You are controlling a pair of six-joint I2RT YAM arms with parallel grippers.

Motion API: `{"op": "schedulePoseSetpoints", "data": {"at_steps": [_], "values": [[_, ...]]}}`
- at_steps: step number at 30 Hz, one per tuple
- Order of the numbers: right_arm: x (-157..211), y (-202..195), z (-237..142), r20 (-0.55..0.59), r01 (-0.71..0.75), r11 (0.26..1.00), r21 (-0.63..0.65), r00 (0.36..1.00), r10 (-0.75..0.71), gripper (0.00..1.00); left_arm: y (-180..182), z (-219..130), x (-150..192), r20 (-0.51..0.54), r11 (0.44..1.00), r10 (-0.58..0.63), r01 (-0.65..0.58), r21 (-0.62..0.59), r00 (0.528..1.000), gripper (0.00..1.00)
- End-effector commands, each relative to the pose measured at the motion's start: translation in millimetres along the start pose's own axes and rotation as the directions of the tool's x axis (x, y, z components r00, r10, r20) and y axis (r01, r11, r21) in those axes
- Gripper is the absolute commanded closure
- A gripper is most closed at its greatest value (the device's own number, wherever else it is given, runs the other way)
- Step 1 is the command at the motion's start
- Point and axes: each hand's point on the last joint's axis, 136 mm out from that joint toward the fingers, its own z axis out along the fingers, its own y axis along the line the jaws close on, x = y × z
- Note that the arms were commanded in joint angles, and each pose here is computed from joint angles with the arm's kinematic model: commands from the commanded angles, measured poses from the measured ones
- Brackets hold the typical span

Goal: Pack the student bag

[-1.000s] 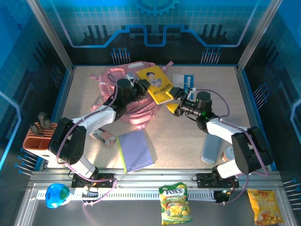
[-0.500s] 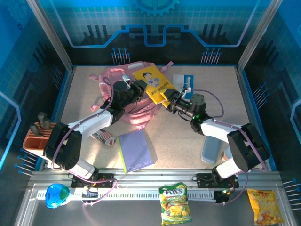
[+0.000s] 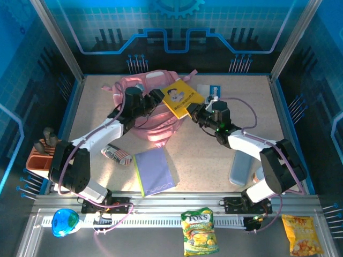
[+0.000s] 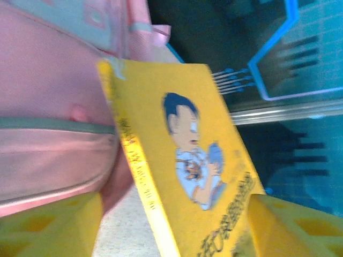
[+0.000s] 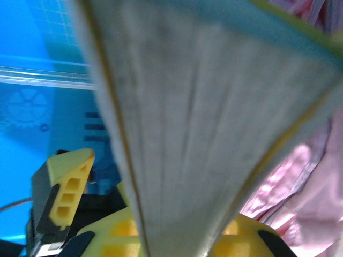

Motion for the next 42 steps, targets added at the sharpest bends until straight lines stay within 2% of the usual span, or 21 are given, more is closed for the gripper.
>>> {"op": "schedulePoseSetpoints", "data": {"at_steps": [1,3,6,11,13,17,20,22,25,27,28,30,34,42], "values": [[-32,40,-9,0.106,0.222,0.975,0.001,0.969,-0.221,1.00,20,-16,-9,-0.037,0.949,0.262,-0.265,-0.169,0.964,0.19],[-39,37,-11,0.122,0.245,0.969,0.030,0.961,-0.247,1.00,32,-17,-13,-0.076,0.903,0.355,-0.363,-0.229,0.932,0.16],[-48,29,-21,0.142,0.237,0.966,0.098,0.958,-0.250,1.00,37,-14,-15,-0.142,0.821,0.495,-0.515,-0.248,0.857,0.15],[-52,30,-42,0.100,0.248,0.952,0.177,0.958,-0.268,1.00,51,6,-11,-0.255,0.691,0.638,-0.687,-0.226,0.726,0.15],[-51,31,-53,0.088,0.267,0.942,0.204,0.953,-0.290,1.00,59,16,-3,-0.308,0.645,0.680,-0.742,-0.180,0.666,0.15],[-51,32,-75,0.073,0.339,0.911,0.236,0.928,-0.364,1.00,73,31,10,-0.422,0.555,0.730,-0.827,-0.096,0.538,0.16],[-48,32,-92,0.063,0.408,0.881,0.239,0.899,-0.433,1.00,82,36,13,-0.453,0.486,0.765,-0.872,-0.061,0.458,0.16],[-45,28,-101,0.057,0.428,0.871,0.240,0.890,-0.453,1.00,89,37,13,-0.471,0.449,0.776,-0.892,-0.057,0.420,0.16],[-37,16,-111,0.040,0.436,0.869,0.233,0.889,-0.457,1.00,105,36,23,-0.526,0.384,0.786,-0.923,0.003,0.326,0.18],[-32,11,-117,0.025,0.448,0.866,0.224,0.885,-0.464,1.00,119,37,26,-0.562,0.306,0.792,-0.952,0.028,0.238,0.20],[-30,9,-118,0.017,0.449,0.865,0.222,0.886,-0.464,1.00,123,38,23,-0.570,0.277,0.793,-0.960,0.026,0.214,0.20],[-27,6,-121,-0.003,0.449,0.867,0.216,0.888,-0.459,1.00,129,42,14,-0.595,0.229,0.782,-0.973,0.003,0.183,0.24],[-22,9,-119,-0.026,0.449,0.876,0.178,0.892,-0.452,1.00,132,49,-6,-0.624,0.143,0.766,-0.988,-0.063,0.151,0.35],[-25,14,-115,-0.020,0.441,0.884,0.159,0.896,-0.443,1.00,115,48,-19,-0.603,0.107,0.784,-0.989,-0.102,0.147,0.70]]}}
